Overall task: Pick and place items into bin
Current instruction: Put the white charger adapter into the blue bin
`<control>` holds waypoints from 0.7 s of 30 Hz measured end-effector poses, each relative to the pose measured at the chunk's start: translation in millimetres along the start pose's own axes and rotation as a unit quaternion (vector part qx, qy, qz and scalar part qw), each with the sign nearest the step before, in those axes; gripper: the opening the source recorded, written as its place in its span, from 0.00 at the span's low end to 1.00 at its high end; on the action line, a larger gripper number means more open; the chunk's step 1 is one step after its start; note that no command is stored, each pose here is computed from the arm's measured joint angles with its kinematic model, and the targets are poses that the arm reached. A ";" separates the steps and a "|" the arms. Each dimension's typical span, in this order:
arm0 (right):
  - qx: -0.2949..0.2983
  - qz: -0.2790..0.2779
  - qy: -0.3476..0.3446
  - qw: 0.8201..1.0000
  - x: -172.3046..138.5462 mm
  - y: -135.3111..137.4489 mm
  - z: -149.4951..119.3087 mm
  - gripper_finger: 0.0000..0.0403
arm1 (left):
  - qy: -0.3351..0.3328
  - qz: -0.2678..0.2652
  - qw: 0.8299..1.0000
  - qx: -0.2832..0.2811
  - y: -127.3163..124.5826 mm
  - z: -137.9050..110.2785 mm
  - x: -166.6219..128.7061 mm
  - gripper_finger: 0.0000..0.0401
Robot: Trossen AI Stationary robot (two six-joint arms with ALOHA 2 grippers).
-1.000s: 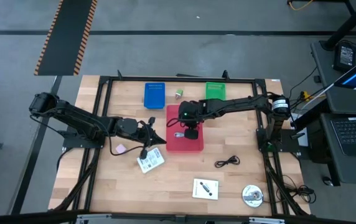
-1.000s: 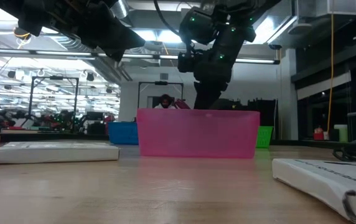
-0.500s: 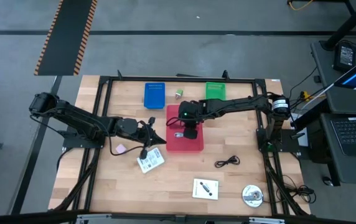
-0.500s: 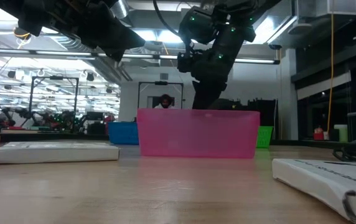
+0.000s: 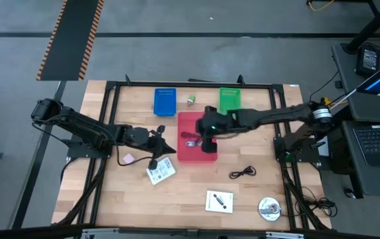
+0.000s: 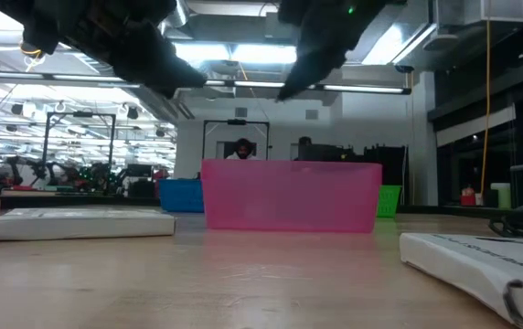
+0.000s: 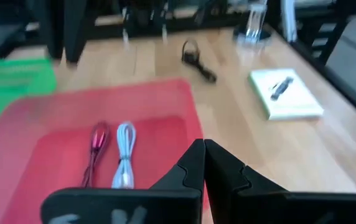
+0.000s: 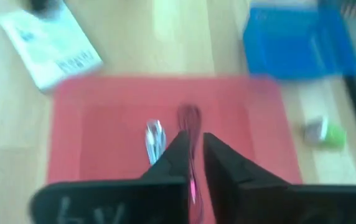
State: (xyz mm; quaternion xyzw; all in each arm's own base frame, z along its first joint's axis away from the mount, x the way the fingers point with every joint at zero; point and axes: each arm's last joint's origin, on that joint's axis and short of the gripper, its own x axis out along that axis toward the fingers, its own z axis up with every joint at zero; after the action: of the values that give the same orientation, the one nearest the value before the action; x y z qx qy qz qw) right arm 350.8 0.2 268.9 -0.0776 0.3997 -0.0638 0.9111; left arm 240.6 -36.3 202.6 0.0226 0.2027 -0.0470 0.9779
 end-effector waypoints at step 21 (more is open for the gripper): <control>0.058 0.015 -0.213 0.975 -11.2 18.7 -68.4 0.02 | 0.354 0.028 0.934 0.044 -37.7 50.1 -56.9 0.01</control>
State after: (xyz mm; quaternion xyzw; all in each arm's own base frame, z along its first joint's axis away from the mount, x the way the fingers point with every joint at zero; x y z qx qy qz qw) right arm 293.8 14.3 227.6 -0.0308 0.1935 -0.0554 0.9790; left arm 204.6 -72.3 270.3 0.0864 0.5328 -0.0173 0.8416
